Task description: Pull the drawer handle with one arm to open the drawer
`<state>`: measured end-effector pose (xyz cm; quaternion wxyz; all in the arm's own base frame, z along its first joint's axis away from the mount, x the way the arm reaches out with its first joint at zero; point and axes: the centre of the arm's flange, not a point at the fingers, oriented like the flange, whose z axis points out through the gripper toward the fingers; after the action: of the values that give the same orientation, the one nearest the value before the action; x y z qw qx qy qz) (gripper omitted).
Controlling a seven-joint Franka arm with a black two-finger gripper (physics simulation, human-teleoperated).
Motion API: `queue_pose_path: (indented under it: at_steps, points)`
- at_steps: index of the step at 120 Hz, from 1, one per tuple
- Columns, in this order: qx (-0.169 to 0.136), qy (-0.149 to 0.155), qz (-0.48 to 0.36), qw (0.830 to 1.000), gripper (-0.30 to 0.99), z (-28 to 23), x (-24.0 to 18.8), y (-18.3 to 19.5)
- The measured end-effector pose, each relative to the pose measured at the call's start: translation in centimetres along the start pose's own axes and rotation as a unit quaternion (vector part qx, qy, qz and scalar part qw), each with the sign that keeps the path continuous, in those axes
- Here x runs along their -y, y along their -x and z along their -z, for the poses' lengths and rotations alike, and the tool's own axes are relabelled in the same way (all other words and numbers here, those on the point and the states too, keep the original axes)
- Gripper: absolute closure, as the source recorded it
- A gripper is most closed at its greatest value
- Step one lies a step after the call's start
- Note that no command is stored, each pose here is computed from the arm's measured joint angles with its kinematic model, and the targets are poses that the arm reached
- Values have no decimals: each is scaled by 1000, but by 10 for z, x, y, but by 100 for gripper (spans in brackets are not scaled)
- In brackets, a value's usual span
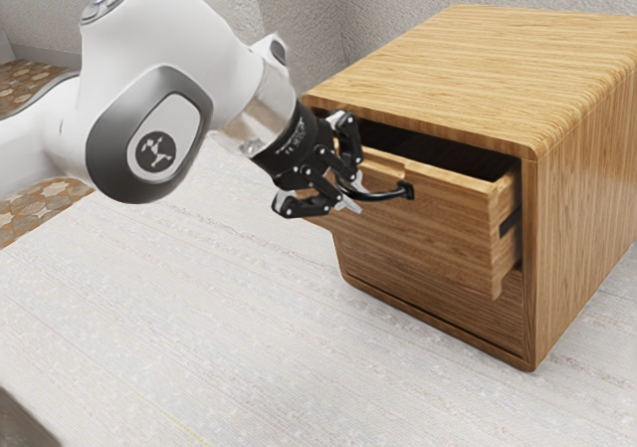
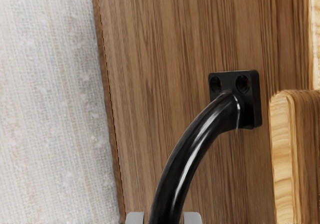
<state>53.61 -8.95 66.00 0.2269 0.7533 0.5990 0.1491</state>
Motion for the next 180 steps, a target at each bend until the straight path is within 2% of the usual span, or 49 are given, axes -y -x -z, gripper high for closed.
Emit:
queue_pose_path:
  at_steps: [180]
  points:
    - [13, -2, -3, 1000, 73, 69, 106, 14]
